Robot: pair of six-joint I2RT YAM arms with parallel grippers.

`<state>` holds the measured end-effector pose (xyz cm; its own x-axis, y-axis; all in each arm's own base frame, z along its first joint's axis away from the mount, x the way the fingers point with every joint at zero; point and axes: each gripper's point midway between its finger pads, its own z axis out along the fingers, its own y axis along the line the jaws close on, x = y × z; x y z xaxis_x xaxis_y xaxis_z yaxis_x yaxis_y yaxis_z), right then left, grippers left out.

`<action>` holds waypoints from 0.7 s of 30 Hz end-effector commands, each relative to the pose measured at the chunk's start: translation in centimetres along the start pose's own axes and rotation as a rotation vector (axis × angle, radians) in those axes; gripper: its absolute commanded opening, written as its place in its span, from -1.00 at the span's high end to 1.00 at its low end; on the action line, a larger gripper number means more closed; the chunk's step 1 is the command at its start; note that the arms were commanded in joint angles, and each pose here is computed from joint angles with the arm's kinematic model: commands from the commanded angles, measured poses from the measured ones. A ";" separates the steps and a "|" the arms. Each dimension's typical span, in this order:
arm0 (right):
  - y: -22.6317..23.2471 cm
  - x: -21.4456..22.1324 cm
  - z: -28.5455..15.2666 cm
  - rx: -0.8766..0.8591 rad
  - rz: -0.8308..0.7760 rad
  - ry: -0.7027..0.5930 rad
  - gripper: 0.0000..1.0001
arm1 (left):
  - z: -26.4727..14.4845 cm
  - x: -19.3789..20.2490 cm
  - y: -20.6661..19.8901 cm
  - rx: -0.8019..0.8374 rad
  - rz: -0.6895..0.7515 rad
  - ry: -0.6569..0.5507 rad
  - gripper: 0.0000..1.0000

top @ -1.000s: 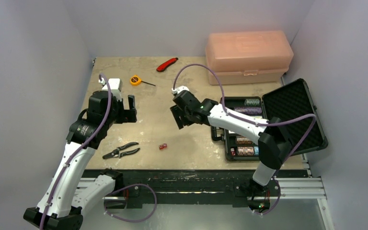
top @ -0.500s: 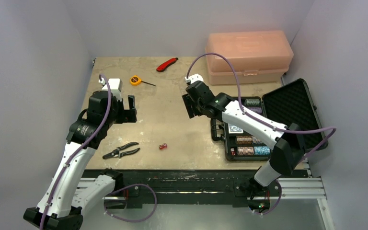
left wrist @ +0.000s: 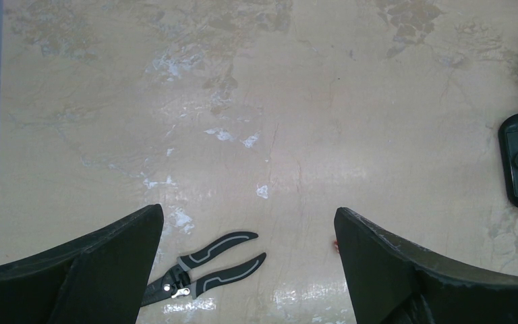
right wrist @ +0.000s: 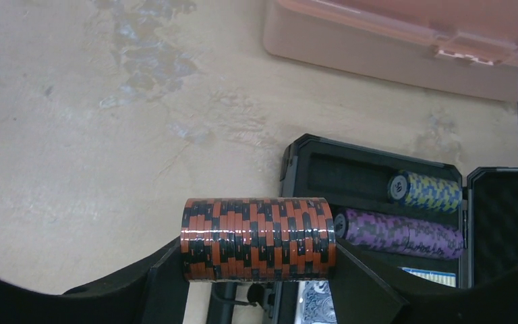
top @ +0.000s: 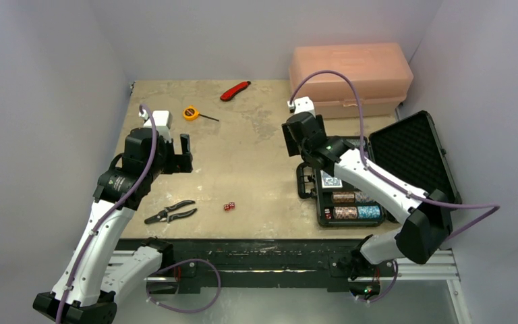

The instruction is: Pack up texas hold em set

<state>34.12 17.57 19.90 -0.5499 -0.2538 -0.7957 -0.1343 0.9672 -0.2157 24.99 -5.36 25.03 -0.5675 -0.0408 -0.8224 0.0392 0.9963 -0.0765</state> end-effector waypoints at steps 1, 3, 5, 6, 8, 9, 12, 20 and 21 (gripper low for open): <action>-2.8 -4.3 -0.4 0.041 0.110 -0.156 1.00 | -0.1 -0.7 -0.3 0.014 -0.006 -0.034 -0.97; -3.6 -4.5 -0.1 0.040 0.132 -0.162 1.00 | -0.1 -0.7 -0.3 0.015 -0.006 -0.032 -0.97; -4.4 -4.6 0.2 0.040 0.146 -0.163 1.00 | -0.1 -0.7 -0.3 0.015 -0.006 -0.032 -0.97; -4.7 -4.7 0.4 0.041 0.152 -0.162 1.00 | -0.1 -0.7 -0.3 0.015 -0.006 -0.033 -0.97; -5.5 -4.8 0.8 0.042 0.157 -0.151 1.00 | -0.1 -0.7 -0.3 0.013 -0.006 -0.033 -0.97; -5.9 -4.8 1.0 0.039 0.162 -0.146 1.00 | -0.1 -0.7 -0.3 0.013 -0.006 -0.033 -0.97; -6.8 -5.2 1.5 0.027 0.184 -0.141 1.00 | -0.2 -0.8 -0.3 0.015 -0.005 -0.035 -0.97; -7.0 -6.3 3.0 -0.011 0.176 -0.107 1.00 | -0.1 -0.7 -0.3 0.015 -0.005 -0.034 -0.97; -7.0 -6.3 3.2 -0.013 0.174 -0.102 1.00 | -0.2 -0.7 -0.3 0.016 -0.005 -0.035 -0.97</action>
<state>38.87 11.03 20.46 -0.5743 -0.1040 -0.8120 -0.0234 0.9936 -0.1107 24.99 -5.36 25.03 -0.5675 -0.0404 -0.8224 0.0394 0.9963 -0.0762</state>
